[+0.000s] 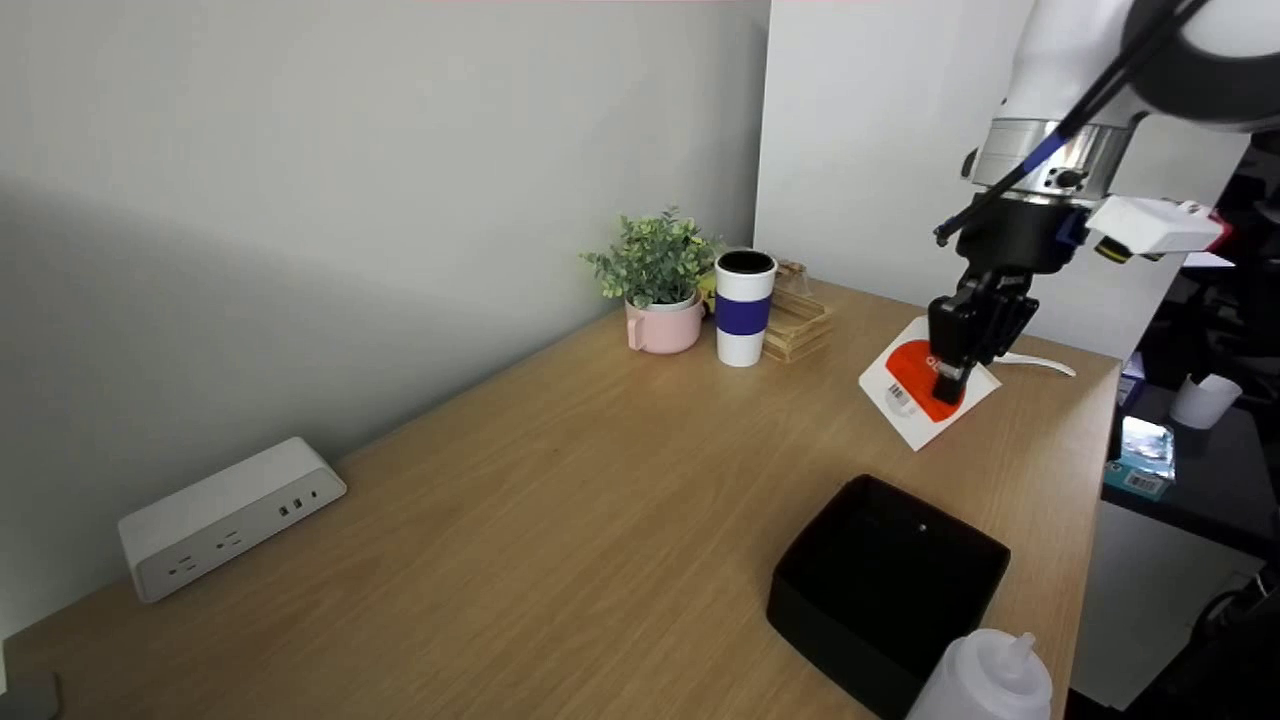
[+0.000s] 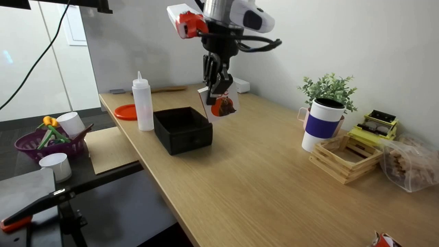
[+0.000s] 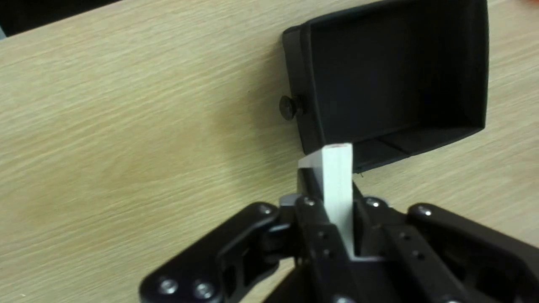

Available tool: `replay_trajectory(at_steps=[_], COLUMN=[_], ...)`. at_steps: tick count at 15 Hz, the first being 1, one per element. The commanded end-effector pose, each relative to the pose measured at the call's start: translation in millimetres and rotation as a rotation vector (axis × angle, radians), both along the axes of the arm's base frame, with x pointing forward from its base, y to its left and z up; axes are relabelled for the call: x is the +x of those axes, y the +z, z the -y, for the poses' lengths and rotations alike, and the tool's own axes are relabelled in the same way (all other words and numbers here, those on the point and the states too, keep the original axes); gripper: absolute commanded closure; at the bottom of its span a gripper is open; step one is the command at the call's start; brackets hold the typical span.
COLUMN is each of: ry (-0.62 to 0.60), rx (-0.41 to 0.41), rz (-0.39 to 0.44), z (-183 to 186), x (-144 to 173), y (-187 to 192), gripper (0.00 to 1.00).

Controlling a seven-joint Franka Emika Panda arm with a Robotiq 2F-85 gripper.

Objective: Remove the orange book from the black box

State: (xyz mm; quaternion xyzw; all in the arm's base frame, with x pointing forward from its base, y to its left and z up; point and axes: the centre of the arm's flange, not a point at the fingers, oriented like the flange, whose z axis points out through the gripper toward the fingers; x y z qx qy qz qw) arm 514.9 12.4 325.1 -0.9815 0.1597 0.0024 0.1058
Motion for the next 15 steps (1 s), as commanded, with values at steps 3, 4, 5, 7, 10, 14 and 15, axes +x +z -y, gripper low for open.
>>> replay_trajectory(at_steps=[3, 4, 5, 7, 10, 14, 15], ry=[-0.017, -0.026, -0.034, -0.058, -0.107, -0.196, -0.222], rx=[0.101, 0.104, 0.104, 0.107, 0.104, 0.092, 0.087], rz=[-0.089, -0.113, -0.134, -0.169, -0.215, -0.301, -0.328], z=[26, 29, 32, 38, 43, 47, 49], x=[57, 61, 64, 66, 65, 64, 63], y=[-38, -42, -46, -52, -55, -55, -55], gripper=[0.96, 0.96, 0.96, 0.96, 0.96, 0.96, 0.96])
